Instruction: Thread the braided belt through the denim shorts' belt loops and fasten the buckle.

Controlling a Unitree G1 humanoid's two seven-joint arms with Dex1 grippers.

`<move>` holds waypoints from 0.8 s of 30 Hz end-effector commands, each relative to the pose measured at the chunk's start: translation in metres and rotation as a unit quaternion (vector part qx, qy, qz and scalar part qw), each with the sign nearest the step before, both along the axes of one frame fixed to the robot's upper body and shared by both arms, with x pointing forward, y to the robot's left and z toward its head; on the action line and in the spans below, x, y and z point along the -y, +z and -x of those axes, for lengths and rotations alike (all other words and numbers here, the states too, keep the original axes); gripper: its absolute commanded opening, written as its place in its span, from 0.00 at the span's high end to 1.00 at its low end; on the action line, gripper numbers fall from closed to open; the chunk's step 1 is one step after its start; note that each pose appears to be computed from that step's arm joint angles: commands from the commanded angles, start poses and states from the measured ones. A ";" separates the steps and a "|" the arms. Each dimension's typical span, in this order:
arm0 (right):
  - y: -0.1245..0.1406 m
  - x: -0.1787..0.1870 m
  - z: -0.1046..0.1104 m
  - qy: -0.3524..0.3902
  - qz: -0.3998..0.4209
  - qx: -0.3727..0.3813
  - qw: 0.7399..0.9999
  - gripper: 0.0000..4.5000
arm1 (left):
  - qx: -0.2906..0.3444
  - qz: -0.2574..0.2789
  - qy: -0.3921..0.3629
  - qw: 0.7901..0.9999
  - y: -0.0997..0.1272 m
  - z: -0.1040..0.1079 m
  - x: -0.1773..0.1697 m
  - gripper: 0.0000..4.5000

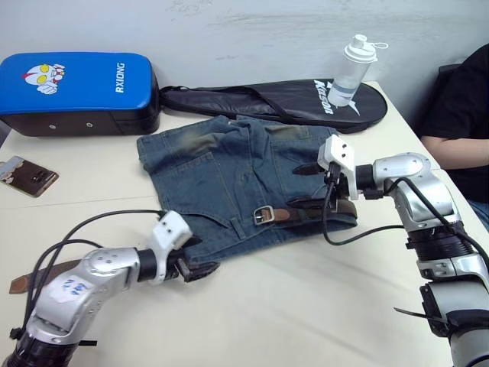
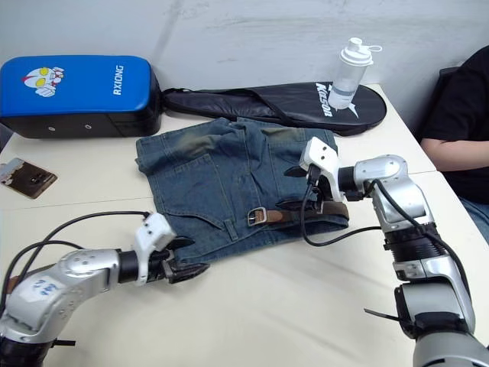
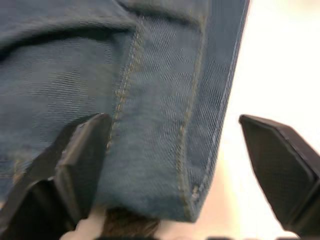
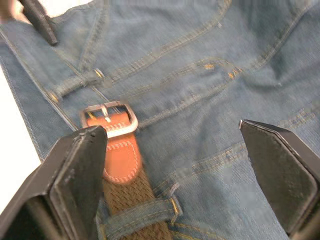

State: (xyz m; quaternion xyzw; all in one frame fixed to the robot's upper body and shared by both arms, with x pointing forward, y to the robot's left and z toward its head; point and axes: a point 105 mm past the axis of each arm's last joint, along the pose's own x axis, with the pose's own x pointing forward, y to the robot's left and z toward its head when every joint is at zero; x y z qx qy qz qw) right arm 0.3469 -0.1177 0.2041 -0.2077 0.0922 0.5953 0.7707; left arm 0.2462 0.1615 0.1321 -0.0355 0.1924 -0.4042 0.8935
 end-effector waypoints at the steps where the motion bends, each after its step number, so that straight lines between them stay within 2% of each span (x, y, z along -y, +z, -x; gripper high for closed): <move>1: 0.028 -0.019 0.024 0.090 -0.017 -0.007 0.996 0.00 | 0.040 0.082 0.067 0.994 0.043 0.024 -0.036 0.00; 3: 0.030 -0.028 0.031 0.123 -0.019 -0.021 0.992 0.00 | 0.027 0.105 0.094 0.990 0.046 0.042 -0.045 0.00; 5: 0.031 -0.039 0.040 0.169 -0.019 -0.041 0.985 0.00 | 0.004 0.126 0.176 0.976 0.041 0.059 -0.068 0.00; 7: 0.033 -0.045 0.044 0.193 -0.020 -0.051 0.980 0.00 | -0.003 0.128 0.252 0.959 0.039 0.067 -0.087 0.00; 9: 0.035 -0.054 0.049 0.232 -0.024 -0.062 0.970 0.00 | 0.001 0.124 0.386 0.914 0.036 0.084 -0.122 0.00; 10: 0.036 -0.060 0.048 0.247 -0.026 -0.062 0.967 0.00 | -0.005 0.149 0.430 0.890 0.034 0.098 -0.132 0.00; 11: 0.036 -0.063 0.047 0.255 -0.027 -0.062 0.964 0.00 | -0.010 0.167 0.458 0.873 0.034 0.108 -0.138 0.00; 14: 0.035 -0.073 0.039 0.262 -0.027 -0.056 0.963 0.00 | -0.038 0.276 0.478 0.833 0.031 0.134 -0.134 0.00; 15: 0.034 -0.076 0.037 0.263 -0.027 -0.053 0.963 0.00 | -0.051 0.294 0.506 0.809 0.025 0.140 -0.139 0.00; 18: 0.034 -0.081 0.033 0.264 -0.030 -0.048 0.963 0.00 | -0.069 0.340 0.570 0.745 0.009 0.145 -0.152 0.00; 21: 0.036 -0.083 0.031 0.261 -0.031 -0.037 0.964 0.00 | -0.059 0.393 0.581 0.710 0.002 0.133 -0.156 0.00; 24: 0.038 -0.082 0.028 0.251 -0.035 -0.027 0.967 0.00 | -0.049 0.436 0.581 0.686 -0.004 0.121 -0.163 0.00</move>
